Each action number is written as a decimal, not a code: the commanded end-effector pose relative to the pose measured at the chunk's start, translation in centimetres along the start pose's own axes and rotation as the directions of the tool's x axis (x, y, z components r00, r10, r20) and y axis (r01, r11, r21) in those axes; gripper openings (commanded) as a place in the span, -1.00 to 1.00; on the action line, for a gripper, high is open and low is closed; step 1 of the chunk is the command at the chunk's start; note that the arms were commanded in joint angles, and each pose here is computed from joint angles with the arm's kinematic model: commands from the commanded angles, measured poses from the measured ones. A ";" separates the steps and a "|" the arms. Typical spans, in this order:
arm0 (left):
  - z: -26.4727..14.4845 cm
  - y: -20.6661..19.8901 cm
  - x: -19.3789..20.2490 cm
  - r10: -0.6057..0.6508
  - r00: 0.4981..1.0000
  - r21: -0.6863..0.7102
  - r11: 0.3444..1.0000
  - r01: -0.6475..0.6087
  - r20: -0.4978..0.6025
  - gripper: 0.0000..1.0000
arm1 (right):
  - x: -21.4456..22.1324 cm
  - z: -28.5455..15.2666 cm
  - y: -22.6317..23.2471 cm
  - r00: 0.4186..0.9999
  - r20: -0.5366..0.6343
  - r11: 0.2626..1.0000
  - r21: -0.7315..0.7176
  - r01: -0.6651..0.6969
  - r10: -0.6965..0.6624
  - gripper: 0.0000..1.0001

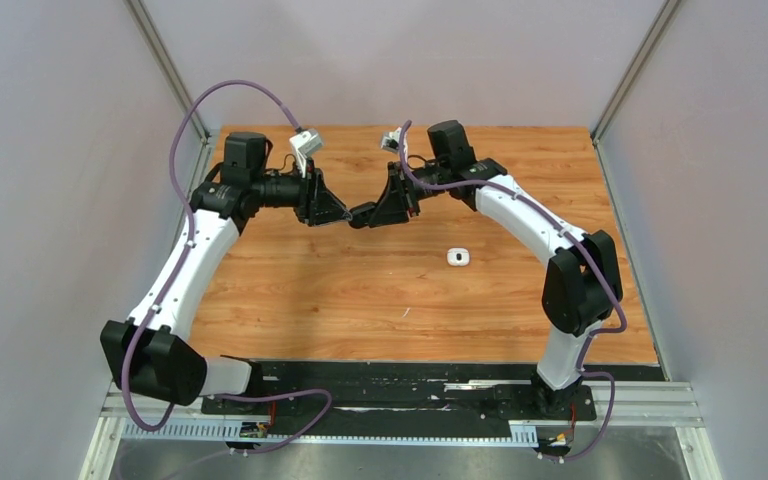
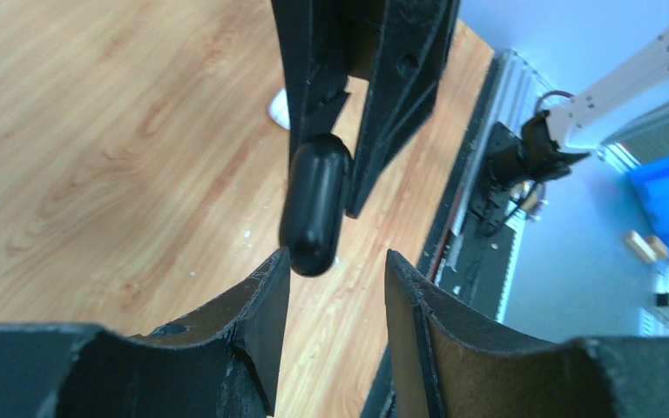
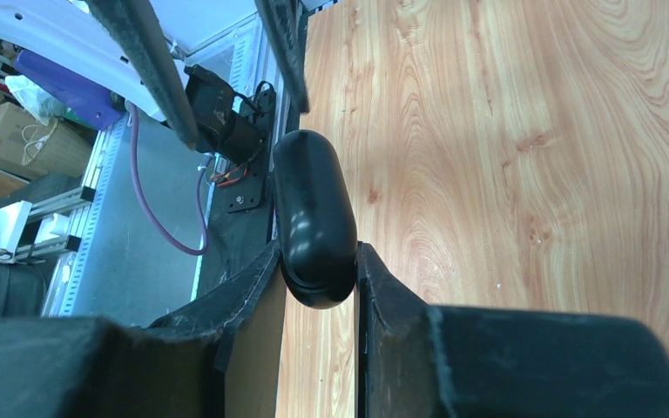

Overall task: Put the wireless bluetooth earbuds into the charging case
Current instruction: Close the charging case.

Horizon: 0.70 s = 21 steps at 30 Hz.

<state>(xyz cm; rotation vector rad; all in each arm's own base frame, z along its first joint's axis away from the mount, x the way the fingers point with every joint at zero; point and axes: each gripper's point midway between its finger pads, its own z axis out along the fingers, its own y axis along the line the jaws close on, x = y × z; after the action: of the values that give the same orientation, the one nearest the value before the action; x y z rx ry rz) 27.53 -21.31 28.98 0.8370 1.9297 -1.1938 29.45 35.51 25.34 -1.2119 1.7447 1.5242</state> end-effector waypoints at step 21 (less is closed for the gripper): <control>0.4 -0.4 -1.8 0.347 0.938 -0.032 0.937 -0.347 -0.009 -0.10 | -3.0 -0.3 3.8 0.987 0.042 0.981 -0.116 0.156 -0.153 -1.00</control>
<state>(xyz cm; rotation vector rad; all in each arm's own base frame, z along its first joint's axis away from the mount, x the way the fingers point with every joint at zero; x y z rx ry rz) 28.14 -21.98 29.61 1.0086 1.7791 -1.0032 28.48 35.86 26.42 -1.2734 1.6688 1.5599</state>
